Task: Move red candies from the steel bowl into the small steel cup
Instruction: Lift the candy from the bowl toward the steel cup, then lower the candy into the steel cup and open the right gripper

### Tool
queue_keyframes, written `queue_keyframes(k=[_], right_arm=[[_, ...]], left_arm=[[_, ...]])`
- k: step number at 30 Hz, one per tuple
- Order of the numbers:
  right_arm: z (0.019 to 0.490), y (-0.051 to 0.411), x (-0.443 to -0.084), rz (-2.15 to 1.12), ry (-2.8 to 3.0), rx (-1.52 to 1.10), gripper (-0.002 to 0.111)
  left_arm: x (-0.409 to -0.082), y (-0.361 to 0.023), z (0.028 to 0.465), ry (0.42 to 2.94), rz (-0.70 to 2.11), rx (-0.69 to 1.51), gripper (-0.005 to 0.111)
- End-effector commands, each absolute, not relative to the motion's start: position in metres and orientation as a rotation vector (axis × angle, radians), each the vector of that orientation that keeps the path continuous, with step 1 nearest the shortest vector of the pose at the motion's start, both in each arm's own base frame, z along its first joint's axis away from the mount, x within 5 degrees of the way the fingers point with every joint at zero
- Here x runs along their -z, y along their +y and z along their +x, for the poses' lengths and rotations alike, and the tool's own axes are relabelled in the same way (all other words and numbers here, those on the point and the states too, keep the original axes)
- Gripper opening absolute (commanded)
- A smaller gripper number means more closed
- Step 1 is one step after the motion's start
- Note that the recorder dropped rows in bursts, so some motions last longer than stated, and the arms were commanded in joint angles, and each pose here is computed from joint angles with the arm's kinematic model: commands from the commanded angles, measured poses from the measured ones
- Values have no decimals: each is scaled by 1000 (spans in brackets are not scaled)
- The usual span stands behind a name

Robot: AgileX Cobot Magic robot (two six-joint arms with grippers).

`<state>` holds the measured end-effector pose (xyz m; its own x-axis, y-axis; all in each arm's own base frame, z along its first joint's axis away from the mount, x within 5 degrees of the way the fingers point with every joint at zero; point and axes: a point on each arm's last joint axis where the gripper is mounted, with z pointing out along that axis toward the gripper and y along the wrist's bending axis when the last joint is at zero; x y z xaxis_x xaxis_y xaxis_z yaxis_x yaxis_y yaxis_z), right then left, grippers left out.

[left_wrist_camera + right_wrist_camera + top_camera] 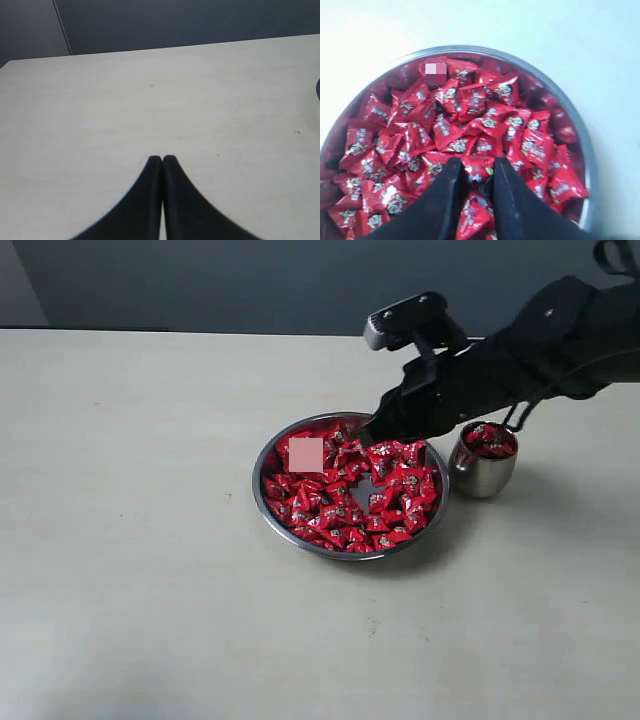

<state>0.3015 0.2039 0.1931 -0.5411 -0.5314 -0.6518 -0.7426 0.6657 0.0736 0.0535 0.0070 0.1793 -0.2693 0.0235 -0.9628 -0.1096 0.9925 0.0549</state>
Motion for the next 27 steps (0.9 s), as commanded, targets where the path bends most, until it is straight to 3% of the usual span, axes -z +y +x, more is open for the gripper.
queue_keyframes(k=[1,10,19,27], right_arm=[[305,153,-213,-793,2269,-379,0],[307,87,-201,-488,2333,-243,0],[317,88,-171,-492,2415,-228,0],[320,100,-168,-550,2437,-285,0]], left_arm=[[-183,7,53,1821,-55,-124,0],[-183,7,53,1821,-55,-124,0],[-183,7,53,1821,-55,-124,0],[-183,7,53,1821,-55,-124,0]])
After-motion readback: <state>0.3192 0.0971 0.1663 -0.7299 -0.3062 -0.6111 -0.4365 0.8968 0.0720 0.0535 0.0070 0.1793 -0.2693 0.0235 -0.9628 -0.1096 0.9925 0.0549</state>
